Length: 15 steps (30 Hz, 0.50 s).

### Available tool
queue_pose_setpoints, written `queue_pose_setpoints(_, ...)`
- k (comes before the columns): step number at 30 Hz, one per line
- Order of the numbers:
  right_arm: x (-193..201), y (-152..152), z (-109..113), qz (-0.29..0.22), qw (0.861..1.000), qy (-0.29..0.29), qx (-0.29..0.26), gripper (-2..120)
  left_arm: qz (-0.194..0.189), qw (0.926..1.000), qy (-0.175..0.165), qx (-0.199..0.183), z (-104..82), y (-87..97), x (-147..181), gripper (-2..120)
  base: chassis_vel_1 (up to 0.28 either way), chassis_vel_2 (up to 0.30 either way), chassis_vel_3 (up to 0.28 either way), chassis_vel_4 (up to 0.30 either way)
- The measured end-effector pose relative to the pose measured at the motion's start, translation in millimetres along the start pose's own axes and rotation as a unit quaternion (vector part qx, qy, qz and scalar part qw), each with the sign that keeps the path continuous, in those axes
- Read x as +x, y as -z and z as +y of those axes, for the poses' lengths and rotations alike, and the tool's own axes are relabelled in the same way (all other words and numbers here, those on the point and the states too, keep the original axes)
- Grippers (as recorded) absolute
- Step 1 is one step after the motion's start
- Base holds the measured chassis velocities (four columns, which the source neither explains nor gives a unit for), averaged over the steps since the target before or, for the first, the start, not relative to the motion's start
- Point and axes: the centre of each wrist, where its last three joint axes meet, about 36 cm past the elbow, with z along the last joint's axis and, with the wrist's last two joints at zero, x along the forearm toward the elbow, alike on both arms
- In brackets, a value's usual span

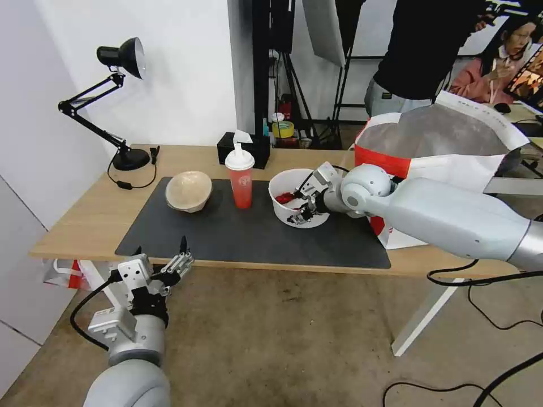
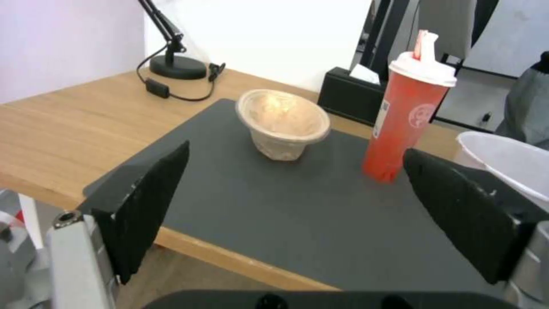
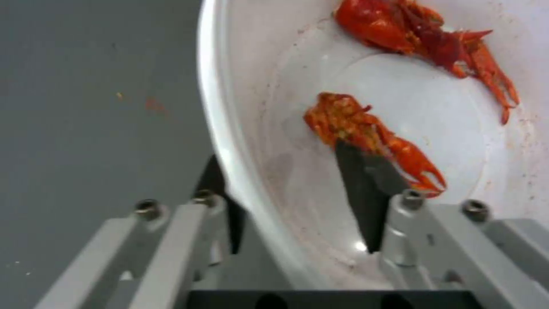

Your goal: Pick up the trash from the table and place it into the takeout bag.

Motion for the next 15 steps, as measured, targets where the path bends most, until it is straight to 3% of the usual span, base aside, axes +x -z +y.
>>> queue_pose_setpoints(9,-7.2,-0.6,2.8,0.004,1.000,0.002,0.000,3,-0.003,1.0000,-0.003,0.002,-0.5,2.4,-0.5,100,0.000,0.000,0.000,0.000)
queue_pose_setpoints(15,-10.4,1.9,4.6,0.003,1.000,0.003,0.000,0,-0.004,1.0000,-0.002,0.002,0.1,3.3,-0.6,100,0.000,0.000,0.000,0.000)
